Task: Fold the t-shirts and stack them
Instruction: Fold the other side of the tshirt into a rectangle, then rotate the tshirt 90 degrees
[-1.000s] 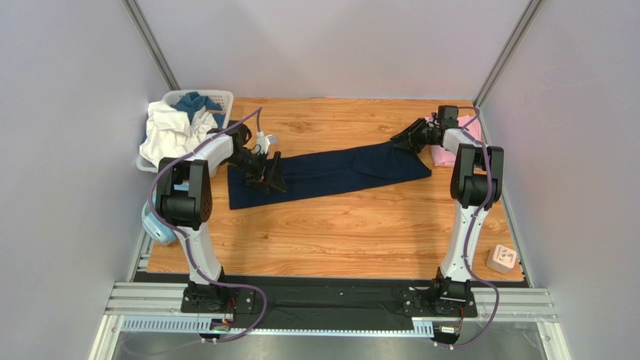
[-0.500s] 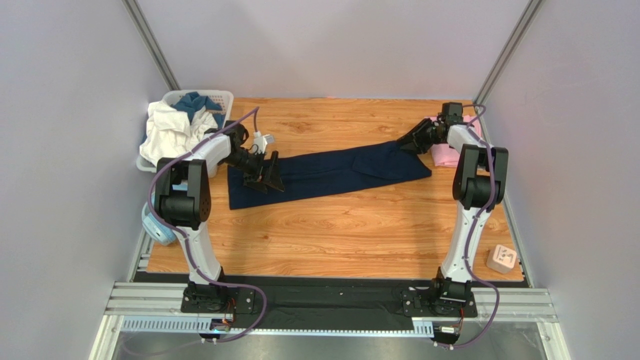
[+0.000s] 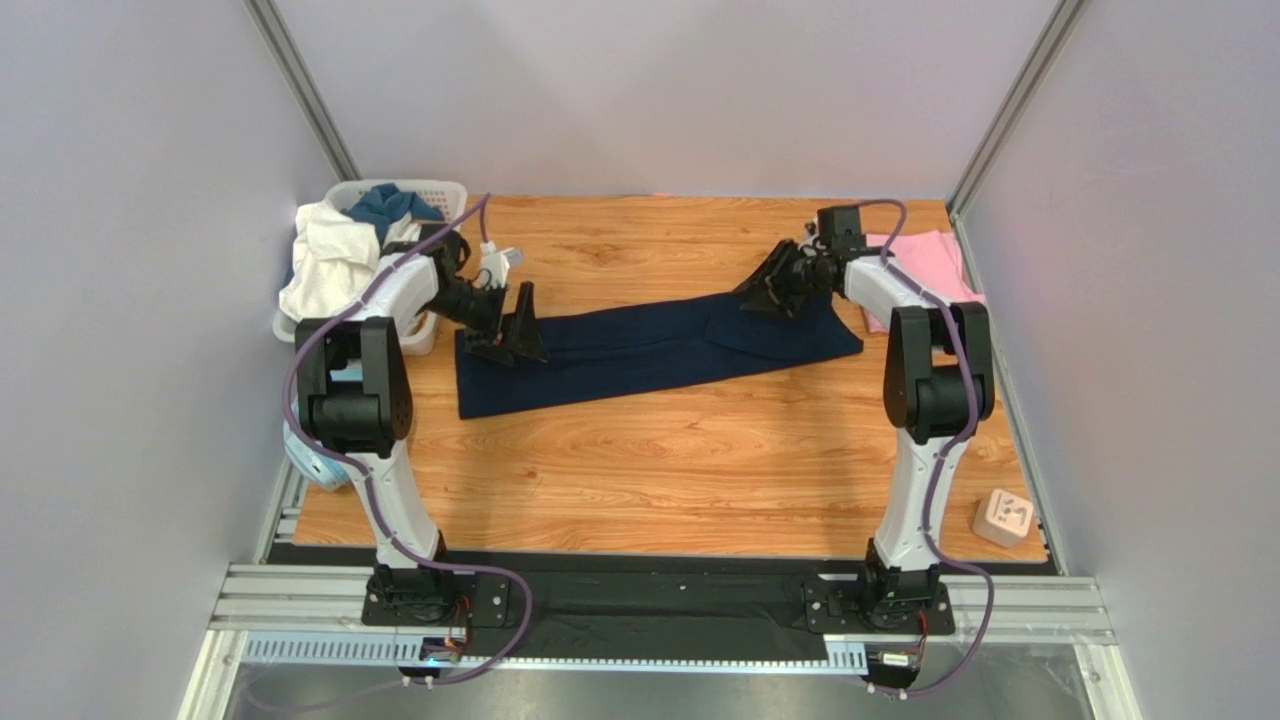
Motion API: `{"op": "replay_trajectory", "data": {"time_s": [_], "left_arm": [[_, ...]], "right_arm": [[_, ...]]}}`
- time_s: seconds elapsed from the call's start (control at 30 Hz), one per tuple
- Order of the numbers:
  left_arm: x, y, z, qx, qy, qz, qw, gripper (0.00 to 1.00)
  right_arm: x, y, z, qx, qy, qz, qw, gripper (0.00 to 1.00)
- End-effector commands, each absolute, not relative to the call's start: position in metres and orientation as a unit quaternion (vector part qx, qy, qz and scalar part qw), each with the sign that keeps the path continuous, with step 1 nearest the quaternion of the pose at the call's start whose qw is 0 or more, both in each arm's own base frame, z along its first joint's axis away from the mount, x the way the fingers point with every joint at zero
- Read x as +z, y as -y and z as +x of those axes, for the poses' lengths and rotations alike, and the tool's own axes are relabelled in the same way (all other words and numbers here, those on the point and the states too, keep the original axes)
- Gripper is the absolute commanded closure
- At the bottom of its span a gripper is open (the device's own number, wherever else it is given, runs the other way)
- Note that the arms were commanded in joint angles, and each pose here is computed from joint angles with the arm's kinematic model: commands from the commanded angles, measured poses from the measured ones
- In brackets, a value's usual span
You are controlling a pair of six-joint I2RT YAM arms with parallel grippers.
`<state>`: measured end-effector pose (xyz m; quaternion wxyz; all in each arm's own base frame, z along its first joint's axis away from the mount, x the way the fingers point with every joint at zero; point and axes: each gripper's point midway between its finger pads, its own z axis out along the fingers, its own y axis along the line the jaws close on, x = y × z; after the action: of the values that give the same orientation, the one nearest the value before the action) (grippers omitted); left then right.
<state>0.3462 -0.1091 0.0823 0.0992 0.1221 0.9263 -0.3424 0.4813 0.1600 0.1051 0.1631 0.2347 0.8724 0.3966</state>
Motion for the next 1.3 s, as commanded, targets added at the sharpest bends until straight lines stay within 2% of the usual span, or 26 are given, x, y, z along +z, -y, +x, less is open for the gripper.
{"op": "replay_trajectory", "data": {"time_s": [0.0, 0.27, 0.5, 0.57, 0.7, 0.83, 1.07, 1.27], "left_arm": [[0.109, 0.093, 0.375, -0.328, -0.921, 0.147, 0.150, 0.00], [0.131, 0.093, 0.380, -0.327, -0.916, 0.159, 0.170, 0.00], [0.130, 0.110, 0.337, -0.310, -0.907, 0.240, 0.155, 0.00], [0.120, 0.104, 0.331, -0.282, -0.911, 0.258, 0.151, 0.00], [0.101, 0.085, 0.324, -0.227, -0.922, 0.273, 0.151, 0.00], [0.093, 0.071, 0.332, -0.181, -0.927, 0.286, 0.163, 0.00], [0.103, 0.063, 0.368, -0.140, -0.924, 0.299, 0.190, 0.00], [0.083, 0.056, 0.386, -0.107, -0.929, 0.312, 0.169, 0.00]], "right_arm": [[0.068, -0.160, 0.469, 0.387, -0.872, 0.275, 0.118, 0.61], [0.036, -0.167, 0.469, 0.362, -0.887, 0.276, 0.080, 0.60], [0.020, -0.163, 0.463, 0.318, -0.908, 0.266, 0.053, 0.60], [0.028, -0.164, 0.462, 0.319, -0.909, 0.262, 0.057, 0.60], [0.079, -0.156, 0.468, 0.322, -0.908, 0.248, 0.104, 0.58], [0.111, -0.137, 0.464, 0.297, -0.911, 0.253, 0.137, 0.57], [0.089, -0.110, 0.441, 0.252, -0.919, 0.276, 0.123, 0.57], [0.066, -0.097, 0.437, 0.226, -0.924, 0.292, 0.094, 0.58]]}}
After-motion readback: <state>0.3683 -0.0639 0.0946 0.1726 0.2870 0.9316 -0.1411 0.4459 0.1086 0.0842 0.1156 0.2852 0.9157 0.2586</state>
